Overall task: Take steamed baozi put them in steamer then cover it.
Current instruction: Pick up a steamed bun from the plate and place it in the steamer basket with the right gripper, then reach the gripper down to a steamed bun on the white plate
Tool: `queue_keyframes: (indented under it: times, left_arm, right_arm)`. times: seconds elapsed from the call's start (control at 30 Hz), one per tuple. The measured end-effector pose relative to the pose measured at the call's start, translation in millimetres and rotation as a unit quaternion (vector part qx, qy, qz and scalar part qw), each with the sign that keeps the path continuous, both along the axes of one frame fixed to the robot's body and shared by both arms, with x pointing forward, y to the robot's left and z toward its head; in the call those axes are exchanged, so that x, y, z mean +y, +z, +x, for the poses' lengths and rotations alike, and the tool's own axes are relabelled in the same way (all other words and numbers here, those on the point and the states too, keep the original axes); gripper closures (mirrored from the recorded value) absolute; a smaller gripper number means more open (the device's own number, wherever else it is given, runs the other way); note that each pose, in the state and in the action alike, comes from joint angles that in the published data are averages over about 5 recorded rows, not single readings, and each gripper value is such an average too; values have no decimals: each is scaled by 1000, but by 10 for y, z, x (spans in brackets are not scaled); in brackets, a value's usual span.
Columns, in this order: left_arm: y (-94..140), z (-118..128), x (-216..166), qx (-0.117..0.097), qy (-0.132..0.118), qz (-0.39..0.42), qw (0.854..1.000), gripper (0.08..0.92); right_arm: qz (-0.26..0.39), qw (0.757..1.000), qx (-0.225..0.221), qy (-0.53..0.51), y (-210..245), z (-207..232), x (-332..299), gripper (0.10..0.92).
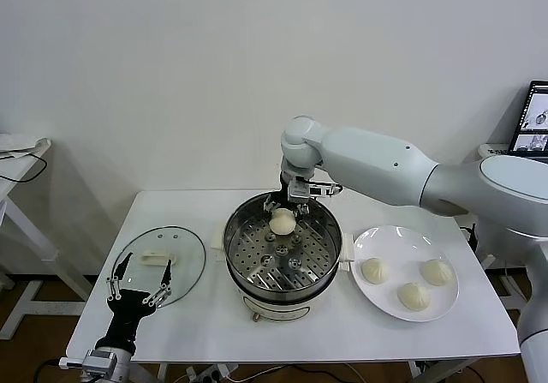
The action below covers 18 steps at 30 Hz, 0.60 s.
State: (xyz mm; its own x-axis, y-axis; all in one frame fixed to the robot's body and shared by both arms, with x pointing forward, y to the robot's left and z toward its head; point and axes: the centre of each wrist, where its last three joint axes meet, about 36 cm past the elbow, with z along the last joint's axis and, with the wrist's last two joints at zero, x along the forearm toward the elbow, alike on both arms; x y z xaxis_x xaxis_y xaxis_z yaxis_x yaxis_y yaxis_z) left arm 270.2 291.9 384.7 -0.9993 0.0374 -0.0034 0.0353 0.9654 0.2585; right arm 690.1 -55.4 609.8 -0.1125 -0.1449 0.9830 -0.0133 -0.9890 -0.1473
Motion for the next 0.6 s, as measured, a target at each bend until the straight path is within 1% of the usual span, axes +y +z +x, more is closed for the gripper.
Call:
queue_keyframes:
  times: [0.1, 0.3, 0.43, 0.6]
  left_arm:
    - [-8, -2, -1, 1, 0, 0, 1000, 177]
    - [-23, -24, 6, 3, 0, 0, 1000, 177]
    - [-19, -41, -3, 3, -1, 1, 1000, 177]
    - [-3, -68, -45, 3, -5, 0, 1000, 177]
  right_arm:
    - [1, 1000, -1, -2, -7, -2, 7, 212]
    - [10, 1000, 0, -13, 73, -12, -28, 200]
    - [18, 999, 0, -33, 284, -30, -143, 200]
    - [27, 997, 4, -77, 681, -98, -451, 200]
